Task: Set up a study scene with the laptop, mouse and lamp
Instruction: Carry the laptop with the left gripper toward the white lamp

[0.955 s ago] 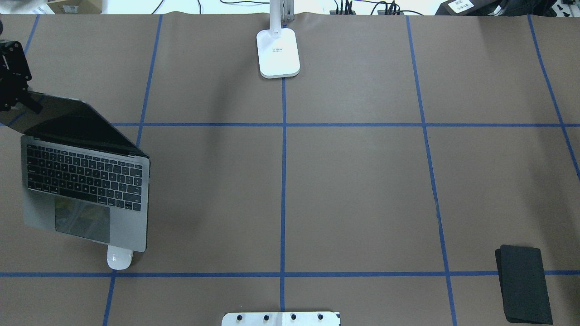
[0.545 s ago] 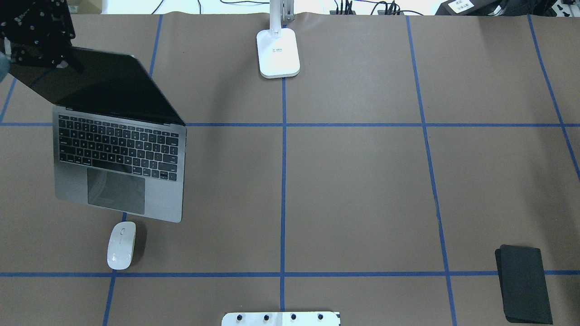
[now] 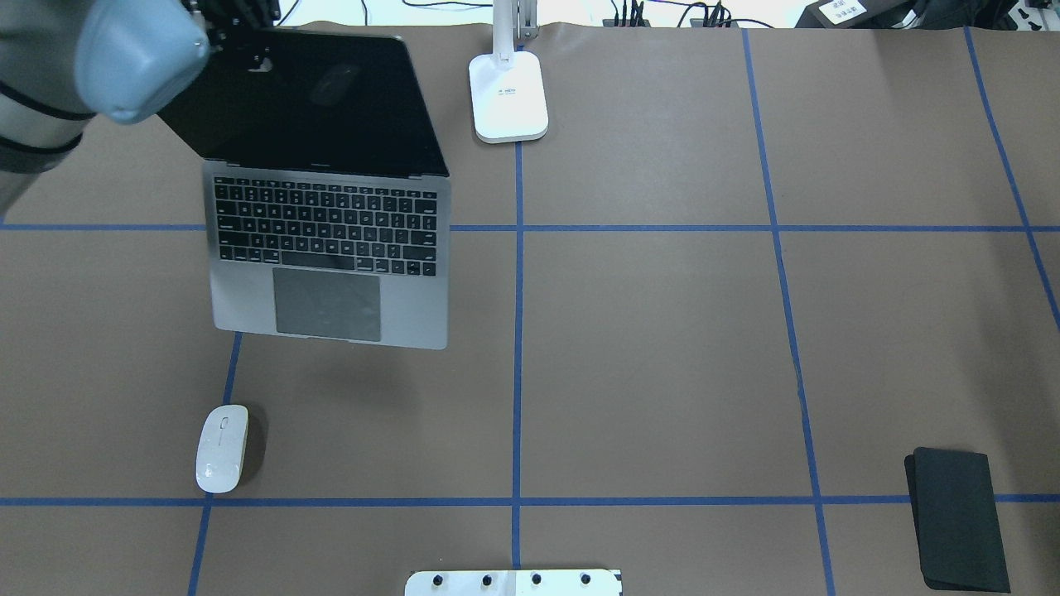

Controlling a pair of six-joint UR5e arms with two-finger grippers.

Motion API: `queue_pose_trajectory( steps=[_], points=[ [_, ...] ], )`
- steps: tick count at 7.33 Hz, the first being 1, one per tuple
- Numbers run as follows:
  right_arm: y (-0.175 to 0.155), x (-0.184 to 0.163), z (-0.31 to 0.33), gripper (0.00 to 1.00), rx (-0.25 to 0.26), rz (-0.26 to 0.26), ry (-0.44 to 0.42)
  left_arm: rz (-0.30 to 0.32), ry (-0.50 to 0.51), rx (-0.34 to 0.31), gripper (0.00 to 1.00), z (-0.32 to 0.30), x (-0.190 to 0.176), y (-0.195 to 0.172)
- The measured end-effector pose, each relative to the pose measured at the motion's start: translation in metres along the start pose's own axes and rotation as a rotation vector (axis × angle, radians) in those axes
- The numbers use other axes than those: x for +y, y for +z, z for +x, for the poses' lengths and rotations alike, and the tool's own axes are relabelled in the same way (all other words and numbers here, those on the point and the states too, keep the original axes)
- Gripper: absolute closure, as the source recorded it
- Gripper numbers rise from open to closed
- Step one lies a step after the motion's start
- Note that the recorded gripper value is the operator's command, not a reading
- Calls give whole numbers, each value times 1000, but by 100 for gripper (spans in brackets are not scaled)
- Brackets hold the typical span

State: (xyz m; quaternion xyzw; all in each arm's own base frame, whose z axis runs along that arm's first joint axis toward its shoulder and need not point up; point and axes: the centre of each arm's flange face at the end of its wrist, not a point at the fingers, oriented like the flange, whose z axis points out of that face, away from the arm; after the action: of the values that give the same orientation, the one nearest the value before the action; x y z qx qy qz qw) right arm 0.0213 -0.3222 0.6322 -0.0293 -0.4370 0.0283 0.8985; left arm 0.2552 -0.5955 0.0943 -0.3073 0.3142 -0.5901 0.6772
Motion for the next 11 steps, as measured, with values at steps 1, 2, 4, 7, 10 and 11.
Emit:
queue_pose_trajectory(
  steps=[1, 2, 4, 7, 10, 11],
  points=[
    [1, 2, 1, 0, -4, -3, 5, -5, -22, 6, 100, 10, 16, 13],
    [1, 4, 2, 0, -8, -5, 9, -9, -41, 22, 100, 22, 29, 27],
    [2, 7, 4, 0, -11, -9, 14, -20, -66, 43, 100, 42, 44, 49],
    [3, 11, 6, 0, -14, -14, 20, -4, -83, 92, 100, 70, 46, 78],
    [4, 15, 7, 0, -25, -20, 26, 16, -100, 122, 100, 85, 49, 106],
    [4, 16, 8, 0, -31, -24, 28, 21, -98, 123, 100, 83, 52, 116]
  ],
)
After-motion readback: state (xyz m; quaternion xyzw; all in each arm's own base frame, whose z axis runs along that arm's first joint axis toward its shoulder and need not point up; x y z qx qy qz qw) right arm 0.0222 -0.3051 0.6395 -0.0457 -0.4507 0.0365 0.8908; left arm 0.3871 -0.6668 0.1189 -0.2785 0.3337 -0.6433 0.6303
